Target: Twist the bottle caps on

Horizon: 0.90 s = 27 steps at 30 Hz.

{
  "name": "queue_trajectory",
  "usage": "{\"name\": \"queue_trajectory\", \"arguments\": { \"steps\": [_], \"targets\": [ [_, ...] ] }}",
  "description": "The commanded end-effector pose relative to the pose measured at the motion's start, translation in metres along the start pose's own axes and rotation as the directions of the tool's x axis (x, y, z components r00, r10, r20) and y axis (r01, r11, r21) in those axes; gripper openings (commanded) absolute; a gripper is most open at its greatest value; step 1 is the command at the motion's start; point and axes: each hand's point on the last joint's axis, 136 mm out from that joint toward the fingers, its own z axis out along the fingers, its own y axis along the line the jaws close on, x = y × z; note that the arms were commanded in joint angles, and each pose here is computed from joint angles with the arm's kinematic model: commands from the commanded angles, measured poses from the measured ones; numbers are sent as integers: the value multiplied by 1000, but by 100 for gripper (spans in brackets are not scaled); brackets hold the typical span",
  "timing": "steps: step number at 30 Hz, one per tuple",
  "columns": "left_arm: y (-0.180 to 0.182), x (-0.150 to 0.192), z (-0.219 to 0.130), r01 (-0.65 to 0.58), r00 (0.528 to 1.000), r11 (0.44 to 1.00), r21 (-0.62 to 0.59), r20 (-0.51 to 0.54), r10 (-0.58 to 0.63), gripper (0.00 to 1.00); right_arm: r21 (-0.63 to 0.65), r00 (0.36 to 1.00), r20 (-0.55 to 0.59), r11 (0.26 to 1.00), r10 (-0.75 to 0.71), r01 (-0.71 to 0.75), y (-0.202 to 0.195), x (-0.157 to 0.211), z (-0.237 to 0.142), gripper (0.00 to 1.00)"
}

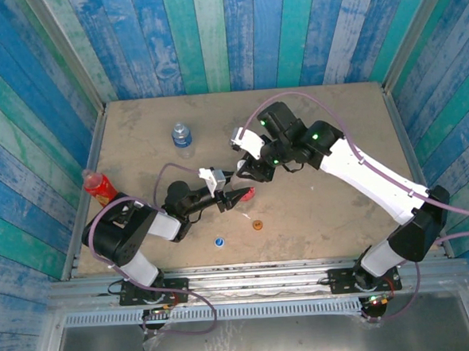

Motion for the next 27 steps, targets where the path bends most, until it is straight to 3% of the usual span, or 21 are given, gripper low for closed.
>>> {"name": "queue_trajectory", "arguments": {
  "steps": [1,7,12,18,27],
  "targets": [
    [6,25,0,58,995,998,-27,-76,-60,60,12,1000,6,999,29,-29,1,-4,-4,53],
    [5,24,0,58,995,998,-25,-74,-60,60,45,997,71,998,38,-42,-2,-18,-16,70],
    [5,25,-1,57,995,998,-26,-75,-59,60,141,983,144,981,115,-136,-18,-26,-29,72],
    [5,26,-1,58,995,998,-27,-78,-60,60,129,967,165,968,195,-217,-25,-21,-33,52],
    [5,26,-1,56,995,998,-27,-79,-58,60,99,967,85,964,241,-249,-29,-3,-12,35]
  ]
}}
